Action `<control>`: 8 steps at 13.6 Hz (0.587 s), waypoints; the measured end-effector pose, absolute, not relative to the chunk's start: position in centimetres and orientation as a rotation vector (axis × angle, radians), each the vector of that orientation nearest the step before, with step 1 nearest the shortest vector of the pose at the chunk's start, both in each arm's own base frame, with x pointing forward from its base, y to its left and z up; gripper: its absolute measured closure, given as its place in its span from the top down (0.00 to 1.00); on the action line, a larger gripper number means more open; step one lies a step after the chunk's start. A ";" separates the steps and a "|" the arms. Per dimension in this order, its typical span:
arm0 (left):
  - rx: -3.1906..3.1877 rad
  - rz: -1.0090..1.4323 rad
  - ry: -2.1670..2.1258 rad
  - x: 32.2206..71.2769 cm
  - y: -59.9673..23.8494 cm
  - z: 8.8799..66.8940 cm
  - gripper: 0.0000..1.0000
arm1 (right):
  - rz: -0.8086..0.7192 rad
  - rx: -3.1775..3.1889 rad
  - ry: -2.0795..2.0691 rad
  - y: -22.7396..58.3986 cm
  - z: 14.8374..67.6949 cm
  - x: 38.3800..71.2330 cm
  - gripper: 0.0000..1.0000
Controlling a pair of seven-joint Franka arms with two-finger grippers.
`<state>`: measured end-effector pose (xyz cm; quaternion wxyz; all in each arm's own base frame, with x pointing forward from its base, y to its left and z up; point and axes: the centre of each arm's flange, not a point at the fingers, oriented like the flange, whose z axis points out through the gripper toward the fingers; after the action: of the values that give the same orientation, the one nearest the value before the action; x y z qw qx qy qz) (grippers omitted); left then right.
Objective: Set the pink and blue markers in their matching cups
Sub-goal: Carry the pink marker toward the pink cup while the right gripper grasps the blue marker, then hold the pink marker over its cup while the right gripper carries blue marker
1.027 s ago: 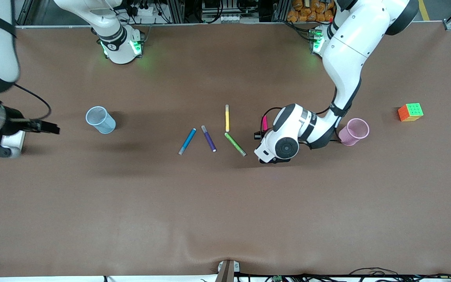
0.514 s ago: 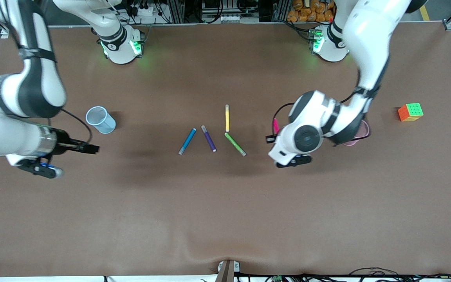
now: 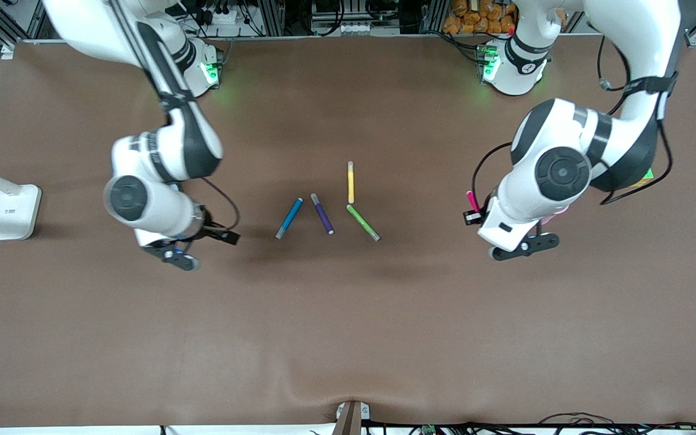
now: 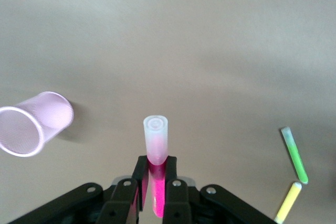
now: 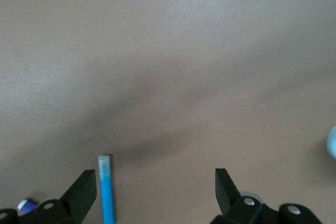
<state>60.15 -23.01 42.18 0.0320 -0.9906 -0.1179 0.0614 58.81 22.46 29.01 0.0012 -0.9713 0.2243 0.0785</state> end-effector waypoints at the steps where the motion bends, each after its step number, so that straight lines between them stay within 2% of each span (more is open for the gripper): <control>1: -3.053 0.167 -0.368 60.3 -22.1 43.1 0.17 | 0.247 -3.059 0.726 24.4 27.2 58.1 0.98; 2: -3.055 0.147 -0.374 60.5 -21.2 43.9 0.17 | 0.247 -3.068 0.732 26.1 25.6 57.4 0.95; 4: -3.060 0.107 -0.391 60.7 -19.6 45.7 0.17 | 0.260 -3.040 0.762 28.4 22.7 56.6 0.74; 5: -3.060 0.095 -0.397 60.7 -18.9 46.5 0.17 | 0.276 -3.023 0.780 28.9 21.4 56.3 0.73; 6: -3.057 0.087 -0.404 60.6 -18.3 47.2 0.17 | 0.287 -3.017 0.788 29.3 20.5 56.1 0.68; 8: -3.036 0.086 -0.421 60.5 -16.2 48.0 0.17 | 0.295 -3.015 0.797 29.3 19.7 56.0 0.49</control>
<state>60.53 -16.16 48.02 0.0376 -0.9894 -0.1372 0.0281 56.03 29.32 19.73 0.0048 -0.9625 0.2543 0.0941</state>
